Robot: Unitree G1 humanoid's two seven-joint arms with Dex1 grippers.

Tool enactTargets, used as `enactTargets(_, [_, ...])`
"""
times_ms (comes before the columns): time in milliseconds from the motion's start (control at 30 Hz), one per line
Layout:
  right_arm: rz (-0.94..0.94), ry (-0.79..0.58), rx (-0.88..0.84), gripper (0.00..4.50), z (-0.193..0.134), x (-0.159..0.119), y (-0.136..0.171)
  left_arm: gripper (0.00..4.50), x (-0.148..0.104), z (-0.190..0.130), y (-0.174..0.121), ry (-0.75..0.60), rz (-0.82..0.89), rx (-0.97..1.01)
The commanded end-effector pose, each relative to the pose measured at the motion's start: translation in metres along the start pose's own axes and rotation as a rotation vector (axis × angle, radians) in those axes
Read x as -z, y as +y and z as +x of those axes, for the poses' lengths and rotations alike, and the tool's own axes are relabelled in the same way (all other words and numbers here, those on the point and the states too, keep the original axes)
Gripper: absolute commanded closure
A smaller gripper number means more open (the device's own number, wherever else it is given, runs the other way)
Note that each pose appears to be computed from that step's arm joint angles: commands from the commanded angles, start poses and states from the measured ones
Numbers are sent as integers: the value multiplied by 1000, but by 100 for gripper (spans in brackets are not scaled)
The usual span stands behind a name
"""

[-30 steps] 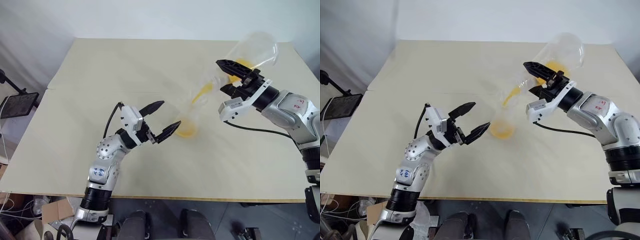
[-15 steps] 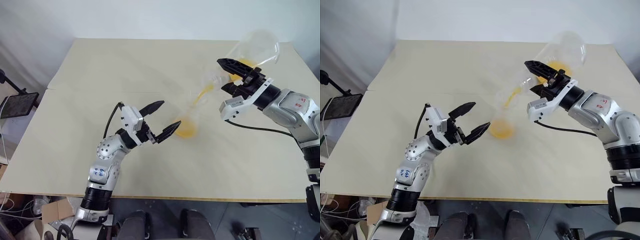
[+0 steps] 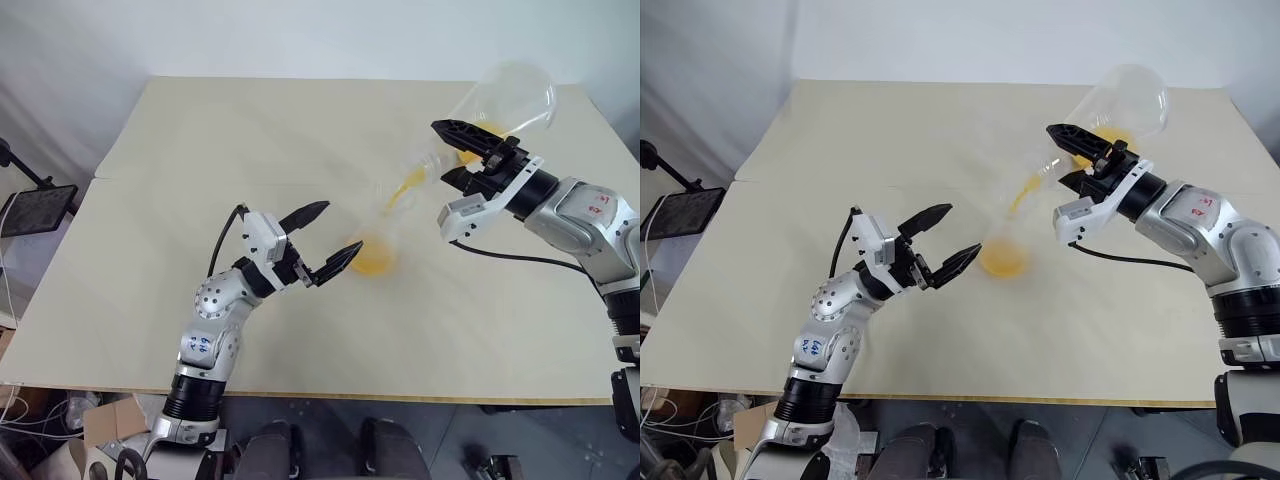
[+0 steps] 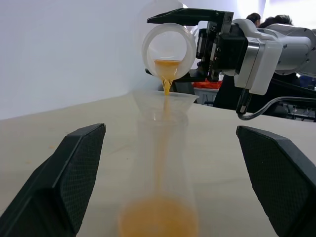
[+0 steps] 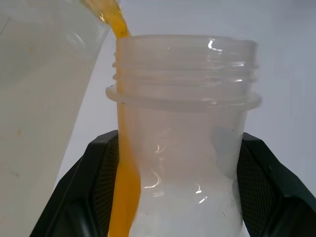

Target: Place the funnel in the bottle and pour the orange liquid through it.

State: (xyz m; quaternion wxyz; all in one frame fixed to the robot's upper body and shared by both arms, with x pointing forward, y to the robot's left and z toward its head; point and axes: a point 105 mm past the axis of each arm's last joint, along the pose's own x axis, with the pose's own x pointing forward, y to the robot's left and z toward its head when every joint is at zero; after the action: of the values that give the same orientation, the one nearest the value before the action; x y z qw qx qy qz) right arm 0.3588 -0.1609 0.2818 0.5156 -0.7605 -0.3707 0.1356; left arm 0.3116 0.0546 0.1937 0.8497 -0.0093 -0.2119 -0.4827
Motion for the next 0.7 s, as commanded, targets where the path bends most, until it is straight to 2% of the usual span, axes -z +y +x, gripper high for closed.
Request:
enactTargets(33, [-52,4,55,168,0,6,-22,0,-7,4,-2,-32,24,12])
enactTargets(700, [-84,12,68,168,-3,8,-23,0,-8,6,-1,-39,24,13])
